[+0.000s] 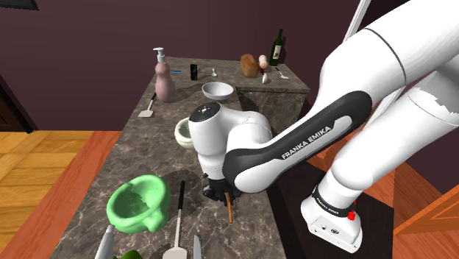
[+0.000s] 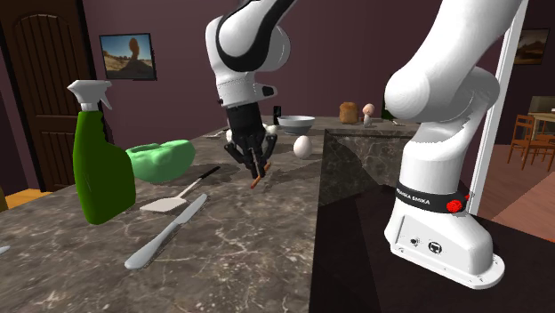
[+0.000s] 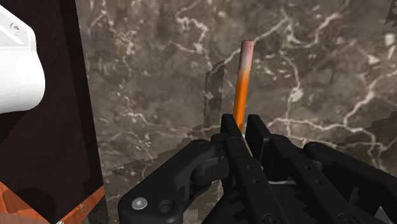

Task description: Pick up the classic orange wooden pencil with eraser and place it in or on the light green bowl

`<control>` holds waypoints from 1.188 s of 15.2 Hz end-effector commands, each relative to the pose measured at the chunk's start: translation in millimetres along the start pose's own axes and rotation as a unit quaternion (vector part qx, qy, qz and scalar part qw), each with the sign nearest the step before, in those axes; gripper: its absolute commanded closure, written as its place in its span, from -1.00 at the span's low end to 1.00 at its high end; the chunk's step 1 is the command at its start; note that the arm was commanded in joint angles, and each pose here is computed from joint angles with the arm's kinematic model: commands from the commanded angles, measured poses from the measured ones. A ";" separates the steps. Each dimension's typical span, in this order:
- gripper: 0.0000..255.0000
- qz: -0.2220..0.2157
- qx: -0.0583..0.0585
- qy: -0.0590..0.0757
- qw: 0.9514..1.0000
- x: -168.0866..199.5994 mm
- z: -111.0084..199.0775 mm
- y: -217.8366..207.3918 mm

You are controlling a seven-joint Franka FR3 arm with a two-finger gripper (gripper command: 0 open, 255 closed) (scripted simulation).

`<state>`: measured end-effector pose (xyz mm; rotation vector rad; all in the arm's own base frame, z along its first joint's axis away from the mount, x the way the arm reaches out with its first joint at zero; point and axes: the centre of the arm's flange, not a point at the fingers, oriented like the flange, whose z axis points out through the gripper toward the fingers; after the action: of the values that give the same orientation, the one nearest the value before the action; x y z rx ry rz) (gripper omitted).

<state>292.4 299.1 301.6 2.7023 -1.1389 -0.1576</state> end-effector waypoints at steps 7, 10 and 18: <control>1.00 0.000 0.000 0.000 1.000 -1.8 -40.2 9.6; 1.00 0.000 0.000 0.000 1.000 -2.1 -55.7 13.2; 1.00 0.000 0.000 0.000 1.000 -2.9 -96.8 22.9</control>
<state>292.8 299.1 394.7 2.7024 -1.1387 -0.1579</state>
